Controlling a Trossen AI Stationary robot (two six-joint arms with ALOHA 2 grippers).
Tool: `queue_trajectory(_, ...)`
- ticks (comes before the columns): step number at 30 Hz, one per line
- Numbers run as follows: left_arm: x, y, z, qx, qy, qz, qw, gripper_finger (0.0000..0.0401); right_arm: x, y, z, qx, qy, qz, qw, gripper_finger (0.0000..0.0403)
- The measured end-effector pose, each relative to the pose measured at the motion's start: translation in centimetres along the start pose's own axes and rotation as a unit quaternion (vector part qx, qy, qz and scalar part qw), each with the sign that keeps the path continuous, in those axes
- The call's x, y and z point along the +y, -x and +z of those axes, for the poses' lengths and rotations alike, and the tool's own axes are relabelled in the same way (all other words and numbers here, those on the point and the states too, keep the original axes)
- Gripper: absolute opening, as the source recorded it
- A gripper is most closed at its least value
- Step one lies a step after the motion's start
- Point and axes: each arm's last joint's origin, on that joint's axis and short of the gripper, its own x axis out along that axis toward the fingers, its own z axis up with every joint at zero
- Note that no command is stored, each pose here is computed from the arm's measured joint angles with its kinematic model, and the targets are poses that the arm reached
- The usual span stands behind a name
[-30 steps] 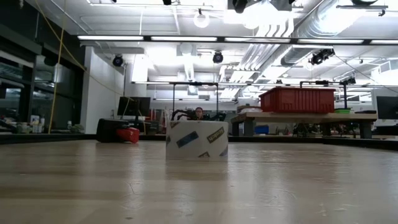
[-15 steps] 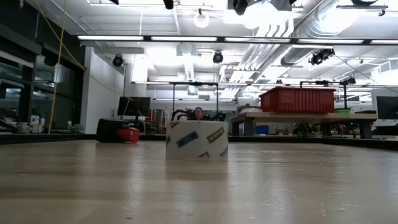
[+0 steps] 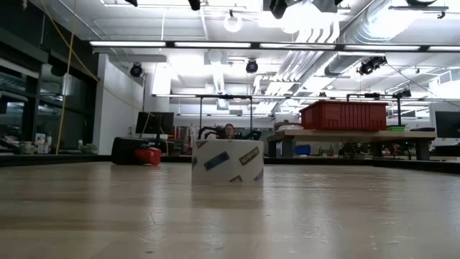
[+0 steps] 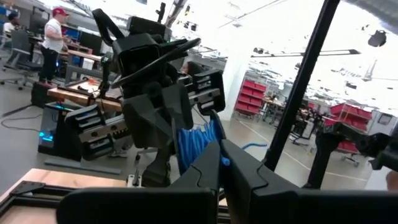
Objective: Coil cords
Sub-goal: Uncoil the blue wire from the spool
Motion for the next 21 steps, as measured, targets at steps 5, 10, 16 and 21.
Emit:
queue_trajectory(5,0.2,0.1,0.1,-0.002,0.019,0.004,1.000,0.0001,0.0,0.0,0.0,-0.003,-0.009,-0.005,1.000,0.0039)
queue_trajectory(10,0.5,0.4,0.3,-0.003,0.023,0.010,1.000,0.0001,0.1,-0.2,0.0,-0.012,-0.008,-0.023,1.000,0.0115)
queue_trajectory(16,0.9,0.6,0.4,-0.004,0.037,0.014,0.999,0.0001,0.1,-0.2,-0.1,-0.013,0.033,-0.028,0.999,0.0185)
queue_trajectory(21,0.2,0.5,2.0,-0.020,0.033,-0.004,0.999,0.0000,0.1,0.0,0.1,-0.014,0.051,-0.031,0.998,0.0191)
